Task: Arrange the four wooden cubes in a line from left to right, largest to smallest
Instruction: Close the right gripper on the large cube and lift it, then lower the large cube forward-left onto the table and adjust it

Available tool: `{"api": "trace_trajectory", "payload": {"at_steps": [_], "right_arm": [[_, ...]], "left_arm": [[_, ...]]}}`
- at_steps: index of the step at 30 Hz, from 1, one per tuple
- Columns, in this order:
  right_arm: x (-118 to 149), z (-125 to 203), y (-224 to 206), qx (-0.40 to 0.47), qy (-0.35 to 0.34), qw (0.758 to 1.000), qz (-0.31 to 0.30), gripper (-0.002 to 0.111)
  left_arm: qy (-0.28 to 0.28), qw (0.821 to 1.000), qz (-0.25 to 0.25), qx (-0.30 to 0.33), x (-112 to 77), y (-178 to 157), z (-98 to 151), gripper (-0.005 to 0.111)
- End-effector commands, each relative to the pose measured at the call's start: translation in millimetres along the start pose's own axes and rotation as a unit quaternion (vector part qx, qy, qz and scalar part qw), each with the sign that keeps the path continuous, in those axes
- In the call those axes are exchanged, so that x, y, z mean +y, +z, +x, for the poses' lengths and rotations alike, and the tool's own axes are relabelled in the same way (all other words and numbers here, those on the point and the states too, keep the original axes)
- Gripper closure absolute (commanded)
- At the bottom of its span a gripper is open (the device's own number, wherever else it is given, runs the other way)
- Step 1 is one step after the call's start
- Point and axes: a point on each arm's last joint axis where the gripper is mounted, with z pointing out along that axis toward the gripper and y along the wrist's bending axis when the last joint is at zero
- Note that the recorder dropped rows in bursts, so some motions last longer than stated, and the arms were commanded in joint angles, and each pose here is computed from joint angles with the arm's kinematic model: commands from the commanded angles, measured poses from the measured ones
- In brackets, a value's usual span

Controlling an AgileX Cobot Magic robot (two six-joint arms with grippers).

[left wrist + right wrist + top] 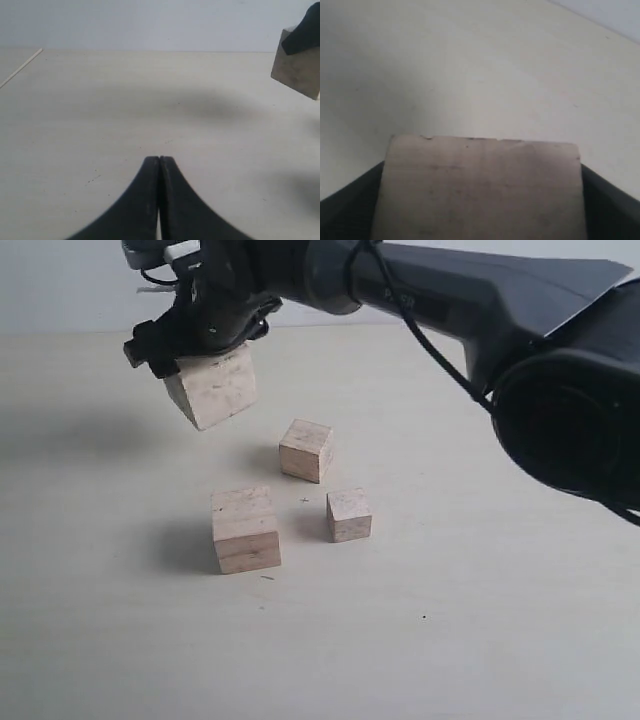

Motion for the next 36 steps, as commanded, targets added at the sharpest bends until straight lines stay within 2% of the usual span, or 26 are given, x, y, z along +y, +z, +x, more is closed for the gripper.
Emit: {"api": "trace_trajectory", "payload": {"at_steps": [1,4,5,8,14,19,25,36], "right_arm": [[8.7,-9.4,-36.8,0.025,-0.150,0.986,-0.065,0.108],[15.3,-4.1,-46.8,0.058,-0.204,0.971,-0.112,0.108],[20.2,-0.5,-48.6,0.069,-0.227,0.961,-0.145,0.108],[26.0,-0.4,-50.4,0.060,-0.238,0.953,-0.179,0.108],[25.7,-4.9,-49.7,0.029,-0.282,0.943,-0.172,0.108],[28.7,-5.3,-48.2,0.001,-0.360,0.914,-0.187,0.108],[29.5,11.4,-29.4,0.026,-0.436,0.874,-0.213,0.108],[27.5,33.8,9.5,0.047,-0.446,0.866,-0.220,0.108]], "left_arm": [[-0.008,1.000,0.000,-0.006,-0.1,-0.3,-0.9,0.107],[-0.008,1.000,0.000,-0.006,-0.1,-0.3,-0.9,0.107],[-0.008,1.000,0.000,-0.006,-0.1,-0.3,-0.9,0.107],[-0.008,1.000,0.000,-0.006,-0.1,-0.3,-0.9,0.107],[-0.008,1.000,0.000,-0.006,-0.1,-0.3,-0.9,0.107],[-0.008,1.000,0.000,-0.006,-0.1,-0.3,-0.9,0.107],[-0.008,1.000,0.000,-0.006,-0.1,-0.3,-0.9,0.107],[-0.008,1.000,0.000,-0.006,-0.1,-0.3,-0.9,0.107]]}}
